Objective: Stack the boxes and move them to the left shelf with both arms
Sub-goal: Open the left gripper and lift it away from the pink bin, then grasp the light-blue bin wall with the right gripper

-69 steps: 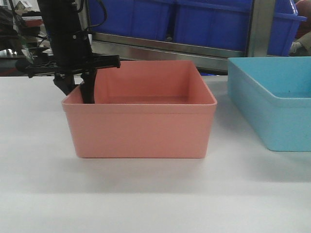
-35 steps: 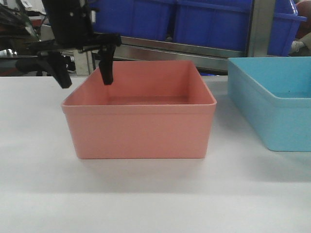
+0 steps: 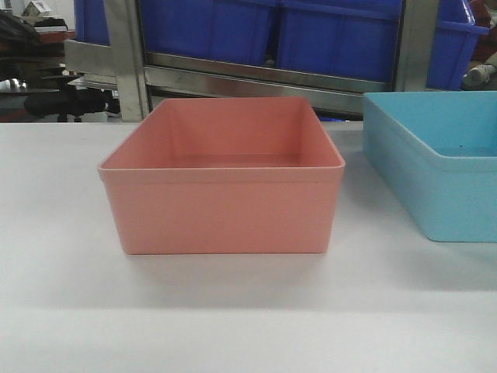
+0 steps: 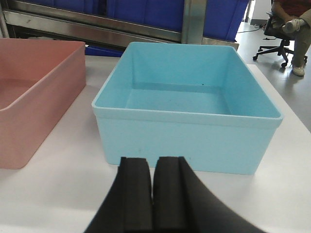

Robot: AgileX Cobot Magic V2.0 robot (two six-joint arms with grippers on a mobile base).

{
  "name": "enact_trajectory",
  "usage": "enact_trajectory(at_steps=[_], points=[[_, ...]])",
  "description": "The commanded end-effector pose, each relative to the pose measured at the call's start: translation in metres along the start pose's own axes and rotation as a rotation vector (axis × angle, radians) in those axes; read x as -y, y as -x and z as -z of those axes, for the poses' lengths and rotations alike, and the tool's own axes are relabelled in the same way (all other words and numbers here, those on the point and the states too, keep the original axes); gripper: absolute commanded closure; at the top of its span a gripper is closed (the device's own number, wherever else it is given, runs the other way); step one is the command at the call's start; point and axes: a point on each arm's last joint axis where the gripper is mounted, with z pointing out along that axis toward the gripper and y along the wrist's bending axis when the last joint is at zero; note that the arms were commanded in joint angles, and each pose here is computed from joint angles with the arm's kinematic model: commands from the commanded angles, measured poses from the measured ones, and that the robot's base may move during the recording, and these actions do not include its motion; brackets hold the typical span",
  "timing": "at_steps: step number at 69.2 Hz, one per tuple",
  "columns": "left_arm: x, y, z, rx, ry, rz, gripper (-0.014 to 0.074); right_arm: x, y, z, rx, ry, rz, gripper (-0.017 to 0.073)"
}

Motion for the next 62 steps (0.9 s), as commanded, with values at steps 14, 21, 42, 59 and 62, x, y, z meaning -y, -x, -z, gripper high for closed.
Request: enact_trajectory(at_steps=[14, 21, 42, 59, 62], points=[[-0.016, -0.067, 0.069, 0.254, 0.099, 0.036, 0.0482, 0.0, 0.02, 0.004, 0.176, -0.003, 0.019, 0.0504], [-0.018, -0.099, 0.073, 0.291, 0.131, 0.041, 0.0524, 0.0, 0.029, 0.007, 0.237, -0.002, 0.019, 0.0504], [-0.011, -0.174, 0.067, 0.523, 0.168, 0.02, 0.0602, -0.001, 0.108, 0.007, 0.211, -0.01, 0.045, 0.0504], [-0.01, -0.194, 0.057, 0.646, 0.18, 0.013, 0.0602, -0.002, 0.187, -0.054, 0.045, -0.014, 0.052, 0.0497], [-0.01, -0.194, 0.056, 0.645, 0.18, 0.013, 0.0602, -0.002, 0.197, -0.069, -0.002, -0.016, 0.051, 0.047]])
